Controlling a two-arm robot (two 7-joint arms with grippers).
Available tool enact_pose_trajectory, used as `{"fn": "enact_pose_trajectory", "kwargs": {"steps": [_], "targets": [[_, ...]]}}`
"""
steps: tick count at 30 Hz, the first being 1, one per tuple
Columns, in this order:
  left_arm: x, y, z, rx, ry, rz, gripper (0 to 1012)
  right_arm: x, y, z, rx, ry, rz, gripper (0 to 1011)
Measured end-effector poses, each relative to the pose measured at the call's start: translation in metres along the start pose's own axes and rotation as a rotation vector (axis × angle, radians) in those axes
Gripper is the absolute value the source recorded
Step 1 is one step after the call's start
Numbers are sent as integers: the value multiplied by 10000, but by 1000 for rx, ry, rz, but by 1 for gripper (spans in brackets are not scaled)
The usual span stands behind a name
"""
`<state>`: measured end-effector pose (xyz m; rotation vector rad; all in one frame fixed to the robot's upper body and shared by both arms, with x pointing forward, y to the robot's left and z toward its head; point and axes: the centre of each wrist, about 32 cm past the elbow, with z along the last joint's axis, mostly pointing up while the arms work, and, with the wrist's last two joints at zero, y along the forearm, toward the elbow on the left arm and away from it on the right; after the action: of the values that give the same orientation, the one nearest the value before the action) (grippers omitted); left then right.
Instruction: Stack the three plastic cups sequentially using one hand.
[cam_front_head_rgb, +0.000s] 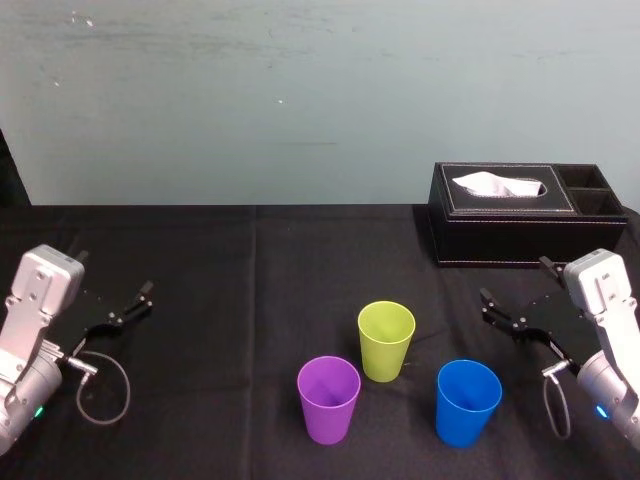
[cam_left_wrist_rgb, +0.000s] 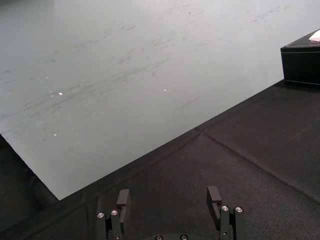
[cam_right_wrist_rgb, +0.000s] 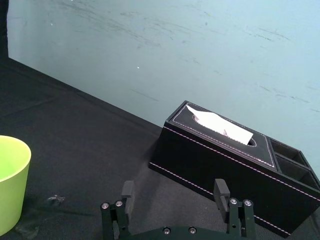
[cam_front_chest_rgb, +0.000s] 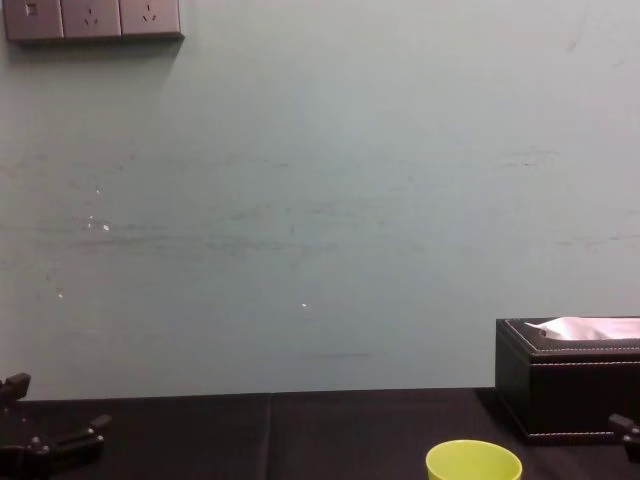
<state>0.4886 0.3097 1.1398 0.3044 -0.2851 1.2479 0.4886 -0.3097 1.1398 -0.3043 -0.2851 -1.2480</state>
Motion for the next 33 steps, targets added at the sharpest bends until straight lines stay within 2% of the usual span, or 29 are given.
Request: {"fn": "enact_pose_trajectory", "kwargs": {"steps": [33], "targets": [[0, 0, 0, 0, 0, 0, 1000, 0, 0, 0, 0, 0, 0, 1004]]}}
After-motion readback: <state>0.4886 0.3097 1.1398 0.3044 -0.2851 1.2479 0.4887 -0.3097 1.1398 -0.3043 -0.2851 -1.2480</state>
